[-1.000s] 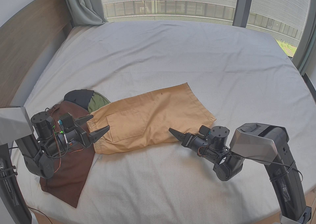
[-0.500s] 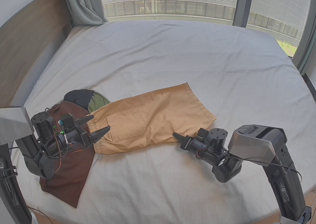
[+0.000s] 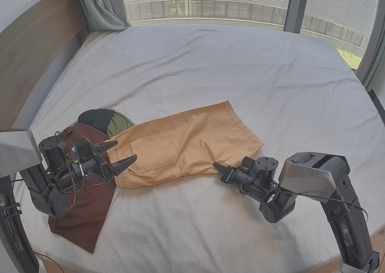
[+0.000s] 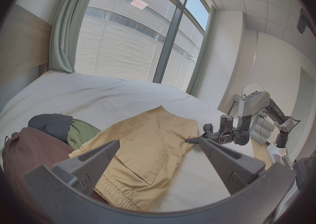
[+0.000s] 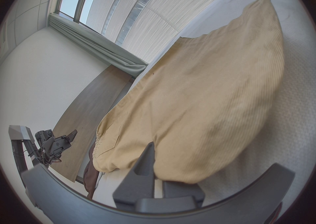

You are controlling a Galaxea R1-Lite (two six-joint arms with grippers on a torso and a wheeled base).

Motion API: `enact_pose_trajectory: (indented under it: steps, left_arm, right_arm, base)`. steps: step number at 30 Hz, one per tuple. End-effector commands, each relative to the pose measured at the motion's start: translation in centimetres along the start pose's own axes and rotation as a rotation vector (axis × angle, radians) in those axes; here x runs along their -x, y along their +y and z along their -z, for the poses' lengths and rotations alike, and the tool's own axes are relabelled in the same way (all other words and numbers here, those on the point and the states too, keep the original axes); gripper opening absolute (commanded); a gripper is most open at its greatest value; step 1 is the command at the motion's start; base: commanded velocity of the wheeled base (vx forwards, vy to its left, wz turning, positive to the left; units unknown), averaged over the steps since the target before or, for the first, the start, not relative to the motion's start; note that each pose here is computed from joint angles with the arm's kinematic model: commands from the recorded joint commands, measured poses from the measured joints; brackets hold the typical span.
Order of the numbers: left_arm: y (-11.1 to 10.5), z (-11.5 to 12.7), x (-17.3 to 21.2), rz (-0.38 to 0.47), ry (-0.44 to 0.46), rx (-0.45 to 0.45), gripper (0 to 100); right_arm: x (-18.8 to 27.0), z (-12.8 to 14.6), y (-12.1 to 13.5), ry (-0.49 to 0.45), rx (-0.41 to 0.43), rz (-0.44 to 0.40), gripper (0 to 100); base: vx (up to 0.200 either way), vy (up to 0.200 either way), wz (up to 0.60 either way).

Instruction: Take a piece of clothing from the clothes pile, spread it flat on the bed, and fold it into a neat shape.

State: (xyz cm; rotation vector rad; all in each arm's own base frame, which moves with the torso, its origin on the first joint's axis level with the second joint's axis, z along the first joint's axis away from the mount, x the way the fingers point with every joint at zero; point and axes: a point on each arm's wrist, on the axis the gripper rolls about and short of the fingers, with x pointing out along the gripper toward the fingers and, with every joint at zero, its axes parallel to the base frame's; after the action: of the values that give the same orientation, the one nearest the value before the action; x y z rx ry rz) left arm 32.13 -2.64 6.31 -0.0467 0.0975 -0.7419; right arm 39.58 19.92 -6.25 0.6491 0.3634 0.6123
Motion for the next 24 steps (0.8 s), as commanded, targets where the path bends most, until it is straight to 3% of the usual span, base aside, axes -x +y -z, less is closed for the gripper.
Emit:
enact_pose_trajectory:
  steps: [1,24]
  left_arm:
    - [0.2,0.2,0.2,-0.004,0.004,-0.006,100]
    - [0.4,0.0,0.3,0.013,-0.001,-0.01,100]
  right_arm:
    - [0.8,-0.2,0.2,0.007,-0.003,0.012,0]
    - [5.6,-0.2,1.6,0.072,-0.02,0.066,0]
  base:
    - [0.0,0.0,0.0]
    - [0.0,0.0,0.0]
